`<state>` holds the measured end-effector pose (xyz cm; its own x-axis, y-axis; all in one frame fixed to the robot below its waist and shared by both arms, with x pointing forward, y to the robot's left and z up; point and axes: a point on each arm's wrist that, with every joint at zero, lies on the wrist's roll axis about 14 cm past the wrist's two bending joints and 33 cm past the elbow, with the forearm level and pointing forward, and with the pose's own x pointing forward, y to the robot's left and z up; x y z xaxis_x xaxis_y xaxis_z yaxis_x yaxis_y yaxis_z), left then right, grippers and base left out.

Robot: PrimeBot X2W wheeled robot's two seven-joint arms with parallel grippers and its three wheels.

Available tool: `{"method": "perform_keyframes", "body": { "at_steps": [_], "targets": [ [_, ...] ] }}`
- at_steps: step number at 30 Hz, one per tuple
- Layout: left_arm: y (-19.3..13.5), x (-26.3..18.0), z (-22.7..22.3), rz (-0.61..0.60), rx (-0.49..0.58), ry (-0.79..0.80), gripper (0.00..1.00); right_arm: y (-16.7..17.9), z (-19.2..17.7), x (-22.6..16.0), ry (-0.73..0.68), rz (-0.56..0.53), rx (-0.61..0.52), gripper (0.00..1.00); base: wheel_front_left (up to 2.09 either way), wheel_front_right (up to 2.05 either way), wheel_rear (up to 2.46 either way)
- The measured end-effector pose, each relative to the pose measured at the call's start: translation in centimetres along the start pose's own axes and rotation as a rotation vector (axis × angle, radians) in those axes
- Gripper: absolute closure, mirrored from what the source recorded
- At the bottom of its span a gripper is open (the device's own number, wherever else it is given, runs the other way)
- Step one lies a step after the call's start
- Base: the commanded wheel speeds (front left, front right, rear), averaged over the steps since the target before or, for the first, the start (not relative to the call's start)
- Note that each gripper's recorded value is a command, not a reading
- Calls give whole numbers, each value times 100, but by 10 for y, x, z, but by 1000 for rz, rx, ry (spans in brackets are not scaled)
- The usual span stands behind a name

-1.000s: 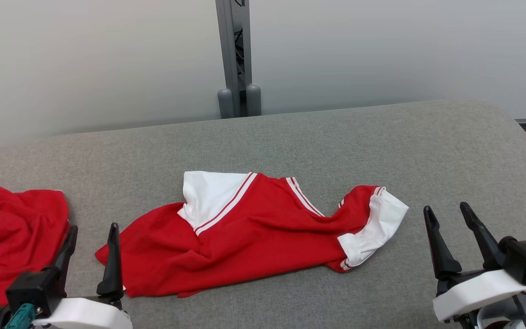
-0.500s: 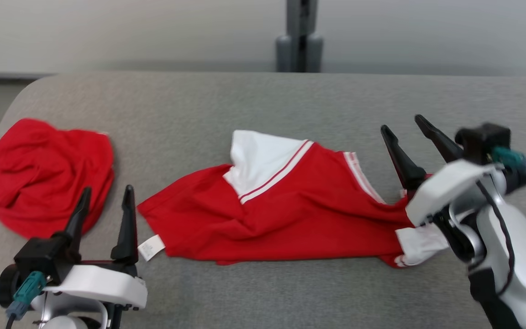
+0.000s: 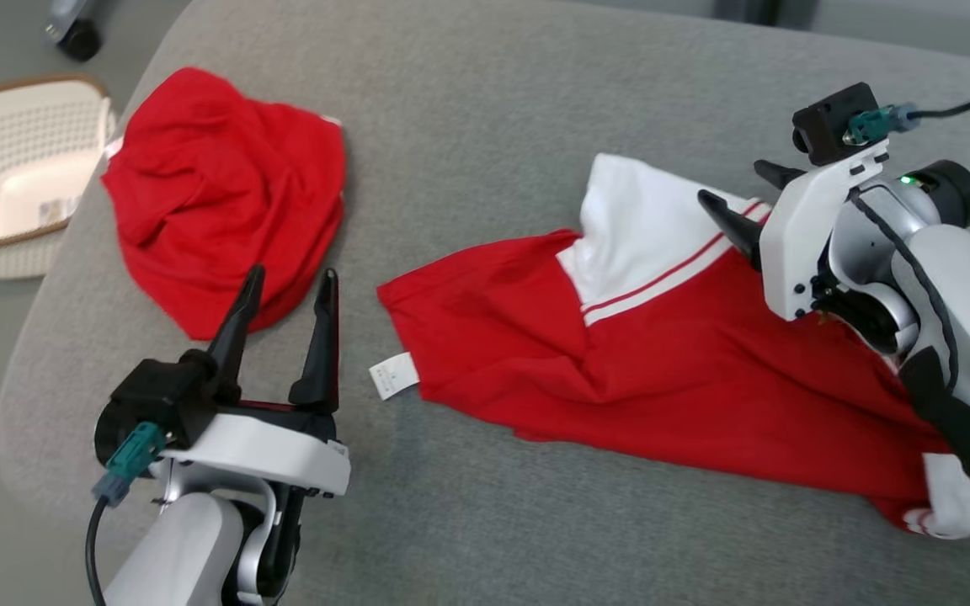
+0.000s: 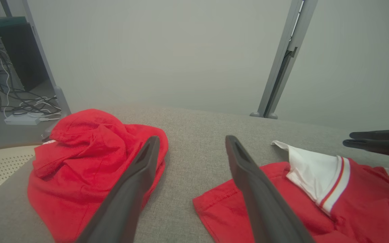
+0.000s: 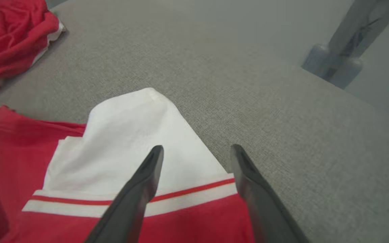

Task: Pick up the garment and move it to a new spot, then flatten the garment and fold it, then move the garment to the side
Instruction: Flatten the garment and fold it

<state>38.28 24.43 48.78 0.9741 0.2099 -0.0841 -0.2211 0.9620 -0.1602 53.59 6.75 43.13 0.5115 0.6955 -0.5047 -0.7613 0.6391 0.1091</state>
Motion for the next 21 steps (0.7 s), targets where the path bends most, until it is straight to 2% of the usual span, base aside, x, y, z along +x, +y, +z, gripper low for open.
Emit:
{"method": "perform_keyframes", "body": {
  "at_steps": [8,14,15,17,21],
  "targets": [
    [19,6,-24,56,10,56,0,7,-26,47,100,71,-11,0,0,0,0],
    [19,9,-33,47,7,73,0,10,-35,50,151,88,8,2,0,0,0],
    [18,11,-33,44,7,74,0,11,-36,48,155,91,12,55,0,0,0],
    [16,13,-33,35,5,72,0,11,-38,44,159,94,29,100,0,0,0],
    [10,17,-32,10,6,66,0,12,-40,31,139,98,20,100,0,0,0]
  ]
}}
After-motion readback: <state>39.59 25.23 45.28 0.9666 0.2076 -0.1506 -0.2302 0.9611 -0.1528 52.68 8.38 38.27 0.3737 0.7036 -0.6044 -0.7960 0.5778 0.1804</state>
